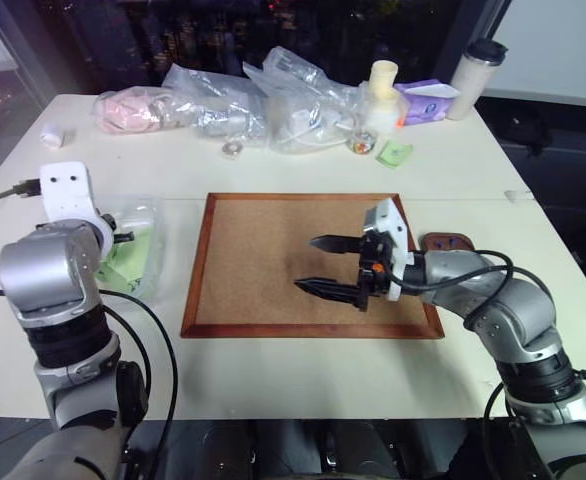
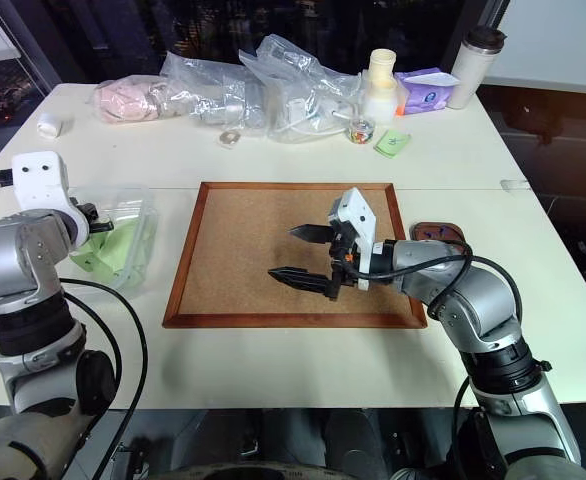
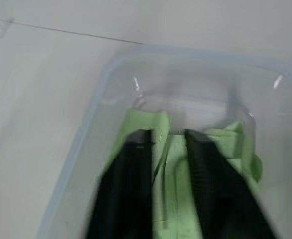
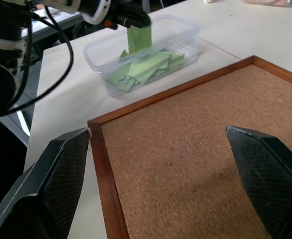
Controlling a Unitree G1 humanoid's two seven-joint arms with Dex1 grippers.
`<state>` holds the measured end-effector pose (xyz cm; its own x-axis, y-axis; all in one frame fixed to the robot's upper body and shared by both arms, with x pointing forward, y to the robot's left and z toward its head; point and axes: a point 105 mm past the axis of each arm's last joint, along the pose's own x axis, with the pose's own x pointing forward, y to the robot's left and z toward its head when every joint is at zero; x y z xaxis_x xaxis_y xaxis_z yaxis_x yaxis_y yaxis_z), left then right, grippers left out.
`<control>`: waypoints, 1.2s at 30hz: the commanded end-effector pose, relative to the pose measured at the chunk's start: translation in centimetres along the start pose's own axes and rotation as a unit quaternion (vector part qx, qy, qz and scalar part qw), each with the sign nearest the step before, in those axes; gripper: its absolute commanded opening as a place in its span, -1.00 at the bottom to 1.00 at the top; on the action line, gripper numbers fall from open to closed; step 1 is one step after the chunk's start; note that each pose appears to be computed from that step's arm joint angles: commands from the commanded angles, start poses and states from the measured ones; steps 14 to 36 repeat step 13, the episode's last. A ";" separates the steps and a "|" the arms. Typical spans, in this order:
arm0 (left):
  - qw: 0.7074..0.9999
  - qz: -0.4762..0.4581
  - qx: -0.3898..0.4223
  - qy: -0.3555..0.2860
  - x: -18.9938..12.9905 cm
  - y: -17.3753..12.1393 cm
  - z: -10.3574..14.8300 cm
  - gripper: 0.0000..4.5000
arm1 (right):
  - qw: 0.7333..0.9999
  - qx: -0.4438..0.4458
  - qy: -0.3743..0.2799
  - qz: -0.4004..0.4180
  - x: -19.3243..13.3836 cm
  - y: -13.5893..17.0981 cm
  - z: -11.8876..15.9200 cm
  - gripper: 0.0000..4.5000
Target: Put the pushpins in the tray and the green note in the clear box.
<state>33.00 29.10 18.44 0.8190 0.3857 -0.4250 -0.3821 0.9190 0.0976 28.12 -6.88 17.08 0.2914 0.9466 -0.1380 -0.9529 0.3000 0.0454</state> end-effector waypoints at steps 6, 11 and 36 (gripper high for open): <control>0.999 0.013 -0.024 -0.045 -1.5 1.4 1.6 0.98 | 1.000 -0.007 -0.020 -0.010 -0.6 -0.1 0.9 1.00; 0.983 -0.101 -0.003 -0.152 -3.3 -0.9 5.3 0.98 | 0.996 0.019 -0.047 -0.069 -3.2 -0.7 1.8 1.00; 0.956 -0.230 0.029 -0.178 -5.0 -4.3 6.2 0.98 | 0.992 0.036 -0.056 -0.105 -4.9 -0.7 1.9 1.00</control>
